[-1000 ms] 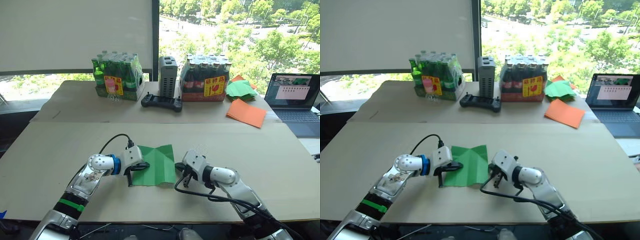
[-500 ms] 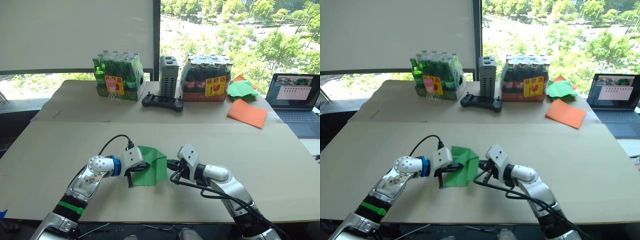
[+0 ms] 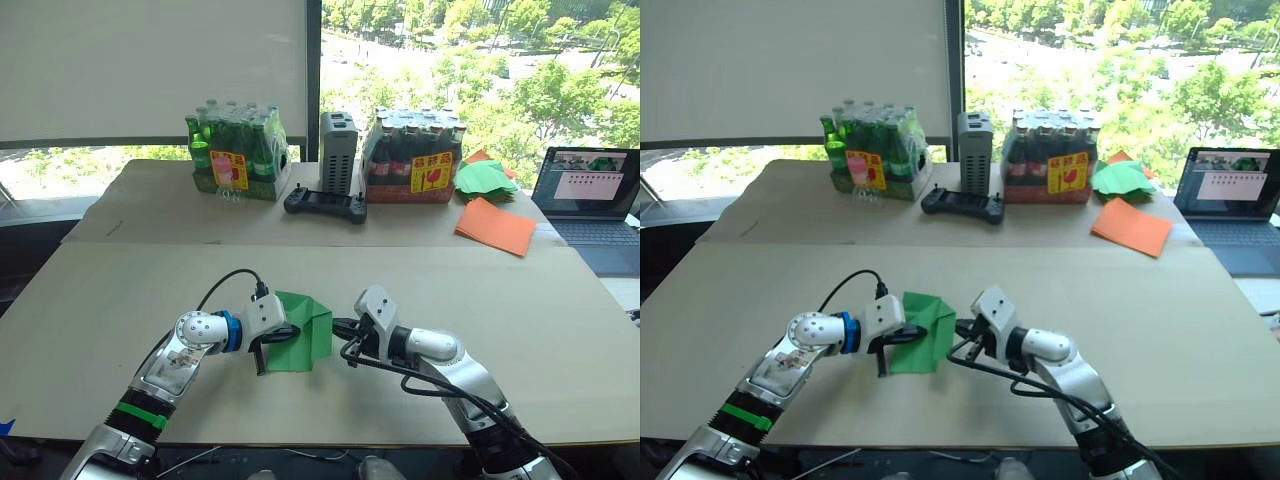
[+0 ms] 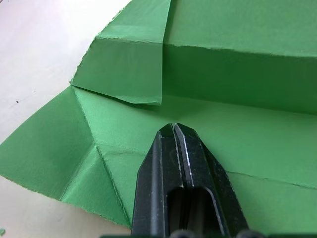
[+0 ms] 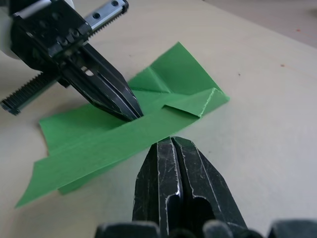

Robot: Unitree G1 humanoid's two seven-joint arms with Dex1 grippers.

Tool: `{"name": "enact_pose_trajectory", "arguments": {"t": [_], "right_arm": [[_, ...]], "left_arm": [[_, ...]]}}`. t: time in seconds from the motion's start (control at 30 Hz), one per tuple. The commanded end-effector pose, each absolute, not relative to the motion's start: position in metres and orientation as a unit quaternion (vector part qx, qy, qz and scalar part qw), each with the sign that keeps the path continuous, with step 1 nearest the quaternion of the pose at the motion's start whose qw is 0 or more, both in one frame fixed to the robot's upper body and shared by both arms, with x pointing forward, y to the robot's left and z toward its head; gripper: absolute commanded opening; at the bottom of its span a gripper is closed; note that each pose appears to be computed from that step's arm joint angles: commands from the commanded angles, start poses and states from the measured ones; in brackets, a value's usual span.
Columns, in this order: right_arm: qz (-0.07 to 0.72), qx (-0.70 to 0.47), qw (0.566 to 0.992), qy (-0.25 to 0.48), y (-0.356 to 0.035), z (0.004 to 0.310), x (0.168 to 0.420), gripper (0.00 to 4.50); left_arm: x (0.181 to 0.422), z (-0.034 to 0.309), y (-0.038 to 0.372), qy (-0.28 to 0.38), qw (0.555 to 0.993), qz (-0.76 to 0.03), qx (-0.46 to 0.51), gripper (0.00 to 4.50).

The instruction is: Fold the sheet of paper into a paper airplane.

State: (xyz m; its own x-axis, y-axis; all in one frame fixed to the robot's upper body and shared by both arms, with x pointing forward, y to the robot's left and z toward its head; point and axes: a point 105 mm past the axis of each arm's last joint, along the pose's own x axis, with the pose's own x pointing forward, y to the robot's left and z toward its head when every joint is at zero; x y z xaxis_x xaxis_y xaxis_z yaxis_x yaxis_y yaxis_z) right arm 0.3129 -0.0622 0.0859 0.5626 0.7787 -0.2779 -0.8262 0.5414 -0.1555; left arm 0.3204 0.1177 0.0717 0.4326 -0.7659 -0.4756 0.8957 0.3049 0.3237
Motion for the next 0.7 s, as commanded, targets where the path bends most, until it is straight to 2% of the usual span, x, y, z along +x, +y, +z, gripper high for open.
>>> {"name": "enact_pose_trajectory", "arguments": {"t": [0.03, 0.2, 0.33, 0.5, 0.7], "right_arm": [[0.397, -0.177, 0.897, 0.082, -0.091, 0.091, 0.334, 0.03], [0.405, -0.174, 0.898, 0.02, -0.098, 0.13, 0.337, 0.03], [0.489, -0.154, 0.859, -0.007, -0.063, 0.148, 0.313, 0.03], [0.547, -0.173, 0.819, 0.024, -0.023, 0.133, 0.289, 0.03], [0.512, -0.258, 0.815, 0.084, -0.022, 0.099, 0.301, 0.03]], "left_arm": [[0.314, 0.047, 0.131, 0.175, 0.789, -0.515, 0.287, 0.0], [0.315, 0.048, 0.131, 0.175, 0.787, -0.516, 0.289, 0.0], [0.315, 0.048, 0.131, 0.175, 0.786, -0.517, 0.289, 0.0], [0.315, 0.048, 0.131, 0.175, 0.786, -0.518, 0.289, 0.0], [0.315, 0.049, 0.13, 0.173, 0.787, -0.518, 0.288, 0.0]]}}
